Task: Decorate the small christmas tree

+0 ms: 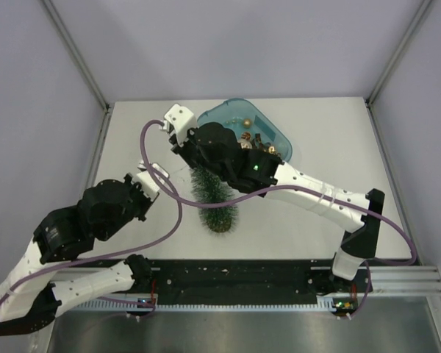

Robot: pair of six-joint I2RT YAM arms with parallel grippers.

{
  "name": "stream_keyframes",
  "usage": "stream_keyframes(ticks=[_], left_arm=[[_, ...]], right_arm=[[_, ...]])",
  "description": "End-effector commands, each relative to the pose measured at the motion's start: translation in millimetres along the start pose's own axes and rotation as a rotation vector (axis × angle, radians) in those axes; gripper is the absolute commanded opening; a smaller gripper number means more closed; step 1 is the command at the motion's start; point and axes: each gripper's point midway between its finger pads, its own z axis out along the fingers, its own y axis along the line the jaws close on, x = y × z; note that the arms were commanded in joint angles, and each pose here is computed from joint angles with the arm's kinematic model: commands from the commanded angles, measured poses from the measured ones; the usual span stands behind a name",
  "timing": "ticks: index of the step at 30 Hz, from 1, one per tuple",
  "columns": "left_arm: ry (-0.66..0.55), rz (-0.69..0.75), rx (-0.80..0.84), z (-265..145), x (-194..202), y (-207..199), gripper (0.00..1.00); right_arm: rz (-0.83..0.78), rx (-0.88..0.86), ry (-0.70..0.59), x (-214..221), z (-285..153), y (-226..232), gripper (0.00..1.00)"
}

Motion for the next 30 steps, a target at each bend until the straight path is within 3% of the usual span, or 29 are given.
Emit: stream_keyframes(ticks=[1,5,8,11,18,24,30], left_arm=[[-0.079,-0.053,0.085,-19.7,-27.0,-3.1,0.0],[-0.09,0.092,0.196,-18.9,-26.7,-19.0,0.0],[-0.177,0.231,0.333,-27.1,-4.8,-43.0,0.0],[-0.284,0.278,0.417,-46.7,7.7,-56.1,0.0],[-0.258,0.459,0.558,-57.1,39.6,-74.8,0.0],[-0.283,0.265,0.397,-60.8,46.3,-52.7,0.0],[-0.192,0.005,0.031,-48.6,53.8,6.1,0.0]], right_arm=[[0.062,0.112,-0.078,-23.1,-18.6,-34.6,0.03],[0.066,0.21,-0.102,-21.3,-26.7,-56.3,0.0],[0.079,0.269,-0.119,-23.1,-33.8,-77.5,0.0],[0.087,0.294,-0.122,-21.9,-37.7,-93.3,0.0],[0.087,0.313,-0.125,-19.9,-38.4,-100.8,0.0],[0.083,0.333,-0.135,-14.2,-52.7,-118.3,0.0],[0.084,0.213,-0.134,-6.9,-65.0,-103.4,0.0]])
